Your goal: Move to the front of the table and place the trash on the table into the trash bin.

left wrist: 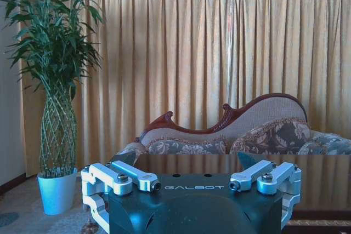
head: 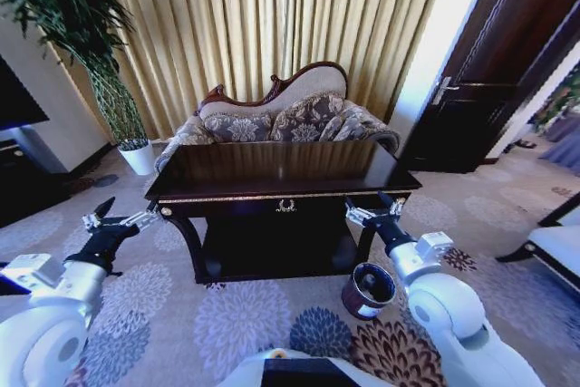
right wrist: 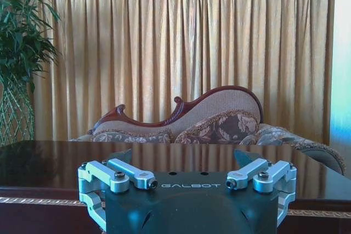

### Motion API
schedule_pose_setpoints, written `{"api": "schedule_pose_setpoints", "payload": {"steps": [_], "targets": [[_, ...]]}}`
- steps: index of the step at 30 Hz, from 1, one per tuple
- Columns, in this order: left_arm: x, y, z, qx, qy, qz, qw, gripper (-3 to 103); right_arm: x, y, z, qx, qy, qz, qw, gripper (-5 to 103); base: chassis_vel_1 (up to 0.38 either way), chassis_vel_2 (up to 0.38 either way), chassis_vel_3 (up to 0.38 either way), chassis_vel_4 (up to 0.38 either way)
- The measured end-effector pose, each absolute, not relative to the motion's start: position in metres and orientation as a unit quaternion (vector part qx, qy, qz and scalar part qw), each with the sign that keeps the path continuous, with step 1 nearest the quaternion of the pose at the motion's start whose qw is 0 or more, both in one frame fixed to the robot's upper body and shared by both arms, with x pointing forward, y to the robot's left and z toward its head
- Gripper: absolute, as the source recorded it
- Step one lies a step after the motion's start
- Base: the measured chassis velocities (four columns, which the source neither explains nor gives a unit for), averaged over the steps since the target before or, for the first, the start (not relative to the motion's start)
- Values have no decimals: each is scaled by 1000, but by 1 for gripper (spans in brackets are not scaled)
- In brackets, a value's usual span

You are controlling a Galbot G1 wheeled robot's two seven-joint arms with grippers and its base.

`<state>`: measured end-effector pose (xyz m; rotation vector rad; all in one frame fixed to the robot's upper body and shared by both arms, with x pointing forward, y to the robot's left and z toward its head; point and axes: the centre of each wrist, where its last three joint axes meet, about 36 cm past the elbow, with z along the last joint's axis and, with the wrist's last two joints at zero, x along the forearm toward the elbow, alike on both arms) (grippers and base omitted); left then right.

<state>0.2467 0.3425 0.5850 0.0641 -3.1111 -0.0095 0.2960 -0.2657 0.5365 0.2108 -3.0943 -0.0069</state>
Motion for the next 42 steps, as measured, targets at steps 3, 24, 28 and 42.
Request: {"api": "schedule_pose_setpoints", "payload": {"steps": [3,24,28,42], "targets": [[246,343,585,21,-1000,-2,16,100,296,-266,537,67,-998,-2,19,100,143,-144,-141,130],[245,345,586,25,-1000,-5,13,100,292,-265,540,65,-998,0,14,100,123,-133,-116,121],[245,345,586,24,-1000,-4,13,100,291,-266,540,63,-998,0,15,100,156,-164,-149,164],[245,345,586,24,-1000,-5,13,100,288,-268,541,58,-998,-1,15,100,177,-157,-174,157]]}}
